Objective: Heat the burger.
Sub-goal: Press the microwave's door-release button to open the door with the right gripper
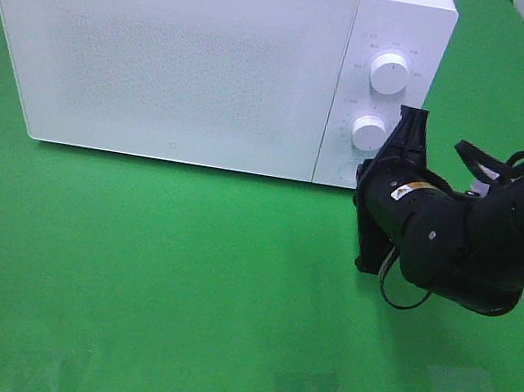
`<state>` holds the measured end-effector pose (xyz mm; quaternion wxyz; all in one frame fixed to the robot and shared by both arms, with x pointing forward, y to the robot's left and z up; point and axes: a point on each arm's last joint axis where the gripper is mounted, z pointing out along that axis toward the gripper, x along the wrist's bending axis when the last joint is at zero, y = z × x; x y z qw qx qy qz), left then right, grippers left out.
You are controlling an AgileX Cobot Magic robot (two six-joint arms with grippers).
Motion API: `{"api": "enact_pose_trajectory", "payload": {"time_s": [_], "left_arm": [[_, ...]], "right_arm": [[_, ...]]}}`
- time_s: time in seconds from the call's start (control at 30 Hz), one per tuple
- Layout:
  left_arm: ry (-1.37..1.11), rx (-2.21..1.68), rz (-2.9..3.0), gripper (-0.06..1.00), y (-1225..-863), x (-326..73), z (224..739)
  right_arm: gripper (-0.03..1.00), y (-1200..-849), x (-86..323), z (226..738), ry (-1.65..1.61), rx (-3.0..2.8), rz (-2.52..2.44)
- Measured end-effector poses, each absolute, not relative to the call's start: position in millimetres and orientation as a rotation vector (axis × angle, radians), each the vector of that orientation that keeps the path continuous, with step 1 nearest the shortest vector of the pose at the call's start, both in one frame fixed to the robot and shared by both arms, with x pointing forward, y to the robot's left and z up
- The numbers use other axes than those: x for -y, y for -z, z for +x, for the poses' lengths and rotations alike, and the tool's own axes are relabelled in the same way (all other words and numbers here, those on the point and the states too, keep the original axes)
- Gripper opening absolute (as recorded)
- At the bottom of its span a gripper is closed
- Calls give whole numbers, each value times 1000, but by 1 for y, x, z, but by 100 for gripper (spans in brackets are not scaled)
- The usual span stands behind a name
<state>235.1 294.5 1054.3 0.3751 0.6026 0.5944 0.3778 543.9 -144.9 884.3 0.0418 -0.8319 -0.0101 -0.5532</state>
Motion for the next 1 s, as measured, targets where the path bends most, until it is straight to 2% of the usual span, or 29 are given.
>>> {"api": "enact_pose_trajectory", "payload": {"time_s": [0.27,1.0], "left_arm": [[-967,-1521,1542,99,-1054,-294,235],[-967,-1521,1542,99,-1054,-294,235]], "right_arm": [[2,-868,144,557,1670,47,-2580],[2,-862,145,578,1677,11,-2580]]}}
